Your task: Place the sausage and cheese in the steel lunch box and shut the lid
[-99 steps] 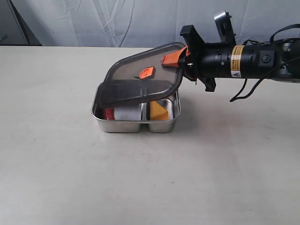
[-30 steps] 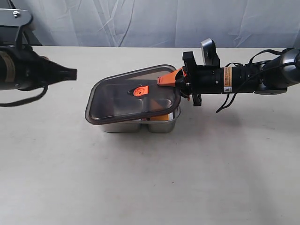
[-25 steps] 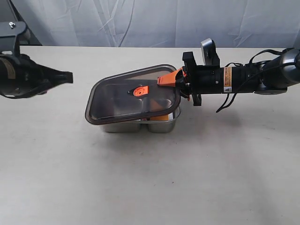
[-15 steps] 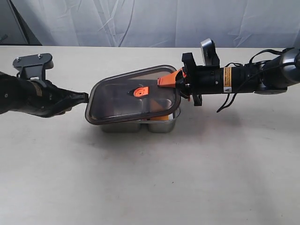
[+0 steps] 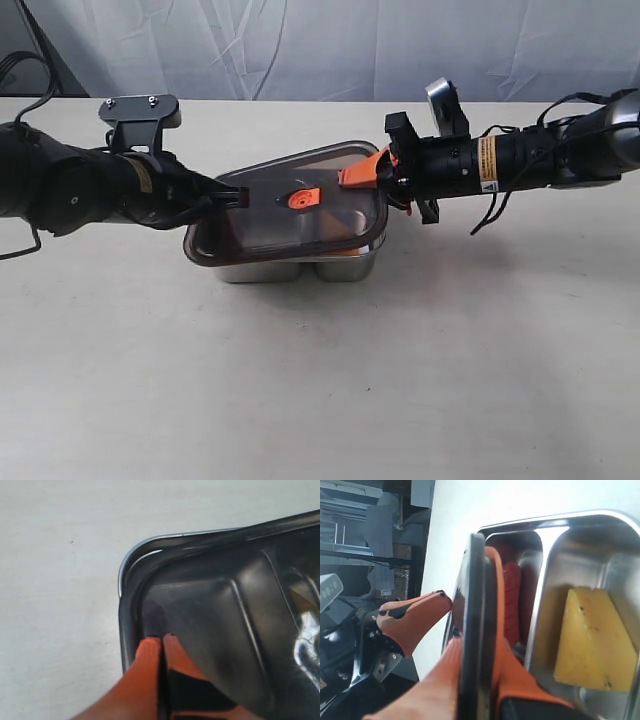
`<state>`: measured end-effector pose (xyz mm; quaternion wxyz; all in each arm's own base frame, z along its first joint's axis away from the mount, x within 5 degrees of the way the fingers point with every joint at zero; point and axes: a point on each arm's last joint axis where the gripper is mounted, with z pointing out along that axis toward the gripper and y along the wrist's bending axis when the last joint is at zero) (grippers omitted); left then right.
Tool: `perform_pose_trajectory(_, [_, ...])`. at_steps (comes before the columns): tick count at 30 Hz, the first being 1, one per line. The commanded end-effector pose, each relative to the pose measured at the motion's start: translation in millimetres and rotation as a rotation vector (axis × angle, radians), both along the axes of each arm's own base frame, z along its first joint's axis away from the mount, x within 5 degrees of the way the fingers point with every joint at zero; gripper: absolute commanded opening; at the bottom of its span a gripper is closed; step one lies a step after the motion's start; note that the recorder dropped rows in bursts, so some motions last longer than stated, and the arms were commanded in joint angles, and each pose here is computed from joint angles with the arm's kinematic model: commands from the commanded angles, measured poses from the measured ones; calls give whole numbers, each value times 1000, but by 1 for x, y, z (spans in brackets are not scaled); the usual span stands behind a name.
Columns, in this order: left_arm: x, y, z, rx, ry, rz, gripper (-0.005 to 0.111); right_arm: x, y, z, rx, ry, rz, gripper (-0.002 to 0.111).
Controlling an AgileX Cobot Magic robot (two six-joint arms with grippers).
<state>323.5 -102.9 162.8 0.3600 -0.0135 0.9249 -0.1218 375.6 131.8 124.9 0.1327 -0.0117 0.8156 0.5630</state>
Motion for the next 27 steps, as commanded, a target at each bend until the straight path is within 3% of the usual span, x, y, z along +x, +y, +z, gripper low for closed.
perform_pose_trajectory(1, [-1, -1, -6, 20, 34, -7, 0, -3, -9, 2, -193, -50, 35, -1])
perform_pose_trajectory(4, [-1, -1, -6, 20, 34, -7, 0, -2, -13, 8, -261, -60, 13, -1])
perform_pose_trajectory(16, [0, -1, -5, 25, 14, -22, 0, 0, -14, 12, -289, -85, -13, -1])
perform_pose_trajectory(27, [1, -2, -1, 32, -16, -44, 0, 16, -16, 22, -349, -223, -27, -1])
